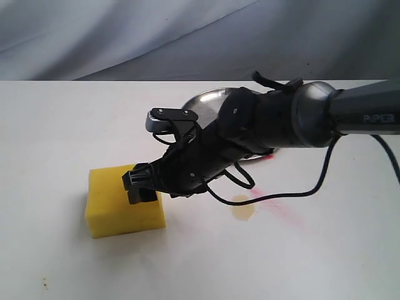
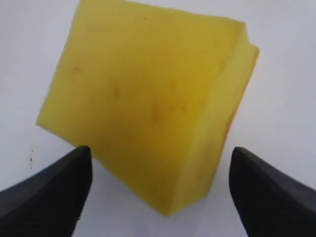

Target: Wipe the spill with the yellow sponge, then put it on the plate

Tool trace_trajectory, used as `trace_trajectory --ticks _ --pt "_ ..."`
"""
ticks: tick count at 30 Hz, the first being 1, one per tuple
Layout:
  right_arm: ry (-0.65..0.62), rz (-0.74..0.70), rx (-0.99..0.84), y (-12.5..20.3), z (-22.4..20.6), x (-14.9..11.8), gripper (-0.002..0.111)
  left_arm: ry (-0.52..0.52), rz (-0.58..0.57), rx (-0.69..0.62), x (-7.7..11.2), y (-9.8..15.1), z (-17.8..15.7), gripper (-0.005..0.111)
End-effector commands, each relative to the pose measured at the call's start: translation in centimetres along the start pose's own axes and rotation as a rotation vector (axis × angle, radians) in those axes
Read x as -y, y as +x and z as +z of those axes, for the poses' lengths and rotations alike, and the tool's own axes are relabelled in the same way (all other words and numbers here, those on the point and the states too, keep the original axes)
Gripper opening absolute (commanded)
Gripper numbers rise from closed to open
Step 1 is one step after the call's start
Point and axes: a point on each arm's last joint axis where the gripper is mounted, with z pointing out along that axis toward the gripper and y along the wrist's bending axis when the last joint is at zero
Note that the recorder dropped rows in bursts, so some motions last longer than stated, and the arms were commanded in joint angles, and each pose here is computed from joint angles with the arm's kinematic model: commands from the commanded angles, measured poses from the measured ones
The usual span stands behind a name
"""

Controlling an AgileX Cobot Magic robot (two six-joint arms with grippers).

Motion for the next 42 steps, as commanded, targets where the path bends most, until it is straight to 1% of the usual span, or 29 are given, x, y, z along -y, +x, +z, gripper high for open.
trace_trajectory --ticks 1,4,8,9,11,12,13,15,16,19,21,22,23,24,25,26,27,29,30,33,35,37,40,42 --pt "-0.016 -0.009 0.043 -2.1 1.6 0.0 0.076 0.002 -0.003 0.005 0.0 0.1 0.0 0.0" --pt "-0.018 -0.002 0.049 -3.0 3.1 0.3 0.076 0.002 -0.003 0.005 0.0 0.1 0.0 0.0" --pt "-0.006 0.015 0.018 -3.1 5.4 1.1 0.075 0.002 -0.003 0.005 0.0 0.1 0.0 0.0" --pt "0.004 0.015 0.001 -3.0 5.9 1.4 0.073 0.002 -0.003 0.005 0.0 0.1 0.0 0.0" --pt "0.026 0.013 -0.044 -2.7 6.5 1.8 0.064 0.002 -0.003 0.005 0.0 0.1 0.0 0.0" --pt "0.044 0.012 -0.064 -2.7 6.5 1.9 0.055 0.002 -0.003 0.005 0.0 0.1 0.0 0.0" --pt "0.071 0.008 -0.084 -2.5 6.5 2.3 0.044 0.002 -0.003 0.005 0.0 0.1 0.0 0.0" --pt "0.116 -0.019 -0.11 -2.4 6.2 2.5 0.016 0.002 -0.003 0.005 0.0 0.1 0.0 0.0" --pt "0.134 -0.056 -0.121 -2.4 5.9 2.6 0.001 0.002 -0.003 0.005 0.0 0.1 0.0 0.0" --pt "0.152 -0.11 -0.122 -2.8 4.6 2.1 0.0 0.002 -0.003 0.005 0.0 0.1 0.0 0.0" --pt "0.148 -0.145 -0.089 -3.3 2.6 1.2 0.0 0.002 -0.003 0.005 0.0 0.1 0.0 0.0" --pt "0.165 -0.18 -0.042 -3.4 0.7 0.7 0.0 0.002 -0.003 0.005 0.0 0.1 0.0 0.0" --pt "0.182 -0.193 -0.022 -3.2 -0.3 0.8 0.0 0.002 -0.003 0.005 0.0 0.1 0.0 0.0" --pt "0.204 -0.183 0.006 -2.4 -2.2 1.5 0.0 0.002 -0.003 0.005 0.0 0.1 0.0 0.0" --pt "0.216 -0.186 0.019 -1.8 -3.2 2.0 0.0 0.002 -0.003 0.005 0.0 0.1 0.0 0.0" --pt "0.237 -0.177 0.017 -0.6 -4.6 3.2 0.0 0.002 -0.003 0.005 0.0 0.1 0.0 0.0" --pt "0.247 -0.169 0.014 -0.1 -5.3 3.8 0.0 0.002 -0.003 0.005 0.0 0.1 0.0 0.0" --pt "0.286 -0.137 0.001 1.0 -7.0 6.1 0.0 0.002 -0.003 0.005 0.0 0.1 0.0 0.0" --pt "0.301 -0.126 -0.01 1.2 -7.4 6.9 0.0 0.002 -0.003 0.005 0.0 0.1 0.0 0.0" --pt "0.354 -0.049 -0.056 1.8 -8.8 10.4 0.0 0.002 -0.003 0.005 0.0 0.1 0.0 0.0" --pt "0.39 0.013 -0.077 2.7 -9.7 13.0 0.0 0.002 -0.003 0.005 0.0 0.1 0.0 0.0" --pt "0.415 0.066 -0.095 3.8 -10.3 14.9 0.0 0.002 -0.003 0.005 0.0 0.1 0.0 0.0" --pt "0.449 0.132 -0.12 5.3 -11.2 17.3 0.0 0.002 -0.003 0.005 0.0 0.1 0.0 0.0" --pt "0.457 0.172 -0.124 5.8 -11.7 18.4 0.0 0.002 -0.003 0.005 0.0 0.1 0.0 0.0"
